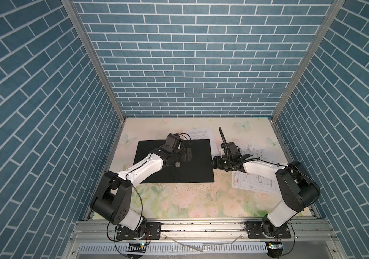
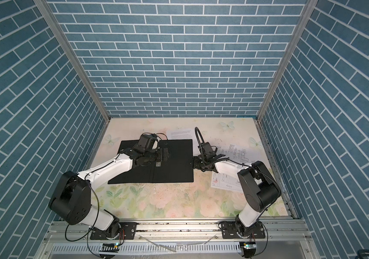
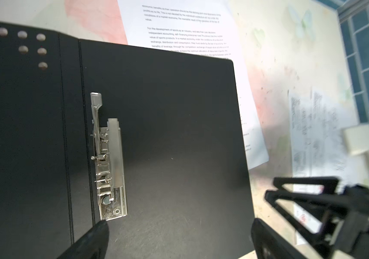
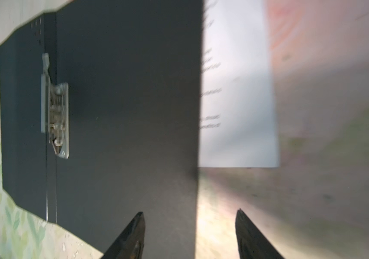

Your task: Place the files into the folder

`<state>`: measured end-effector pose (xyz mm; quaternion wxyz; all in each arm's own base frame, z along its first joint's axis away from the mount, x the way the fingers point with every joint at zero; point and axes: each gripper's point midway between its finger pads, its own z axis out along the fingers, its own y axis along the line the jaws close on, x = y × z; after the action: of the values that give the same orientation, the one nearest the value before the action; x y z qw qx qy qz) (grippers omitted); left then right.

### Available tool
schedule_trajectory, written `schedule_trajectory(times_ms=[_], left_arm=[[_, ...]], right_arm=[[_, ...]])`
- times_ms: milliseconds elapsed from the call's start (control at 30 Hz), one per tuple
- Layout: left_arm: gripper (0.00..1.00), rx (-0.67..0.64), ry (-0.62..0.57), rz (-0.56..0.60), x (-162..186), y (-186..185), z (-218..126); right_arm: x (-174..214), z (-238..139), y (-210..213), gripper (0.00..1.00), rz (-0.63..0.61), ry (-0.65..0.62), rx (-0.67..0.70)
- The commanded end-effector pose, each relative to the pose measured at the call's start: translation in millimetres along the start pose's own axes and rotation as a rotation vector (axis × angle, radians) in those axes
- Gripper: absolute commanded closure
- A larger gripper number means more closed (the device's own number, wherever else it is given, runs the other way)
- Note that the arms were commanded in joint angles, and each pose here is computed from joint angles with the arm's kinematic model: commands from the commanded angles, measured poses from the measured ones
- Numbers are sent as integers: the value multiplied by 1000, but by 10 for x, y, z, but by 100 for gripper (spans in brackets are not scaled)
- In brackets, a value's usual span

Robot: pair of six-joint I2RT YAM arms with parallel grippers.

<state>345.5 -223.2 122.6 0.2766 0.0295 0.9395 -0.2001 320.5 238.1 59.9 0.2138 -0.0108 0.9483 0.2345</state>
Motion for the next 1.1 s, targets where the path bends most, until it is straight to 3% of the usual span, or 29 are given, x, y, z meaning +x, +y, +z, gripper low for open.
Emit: schedule_trajectory(times_ms=[0, 233, 433, 700, 1067], left_arm=[[0, -103, 13, 131, 33, -71, 28], [0, -78, 49, 268, 195, -541, 224], [0, -2, 94, 319, 345, -905, 397], [0, 47, 136, 331, 508, -1098, 541], [0, 28, 138, 312, 541, -988, 558]], right_arm=[[4, -194, -359, 34, 24, -27, 134], [9, -670, -1028, 26, 90, -113, 347], [231, -921, -1543, 23, 196, -92, 471], [394, -891, -1715, 23, 268, -62, 444], [419, -481, -1414, 32, 280, 12, 218]])
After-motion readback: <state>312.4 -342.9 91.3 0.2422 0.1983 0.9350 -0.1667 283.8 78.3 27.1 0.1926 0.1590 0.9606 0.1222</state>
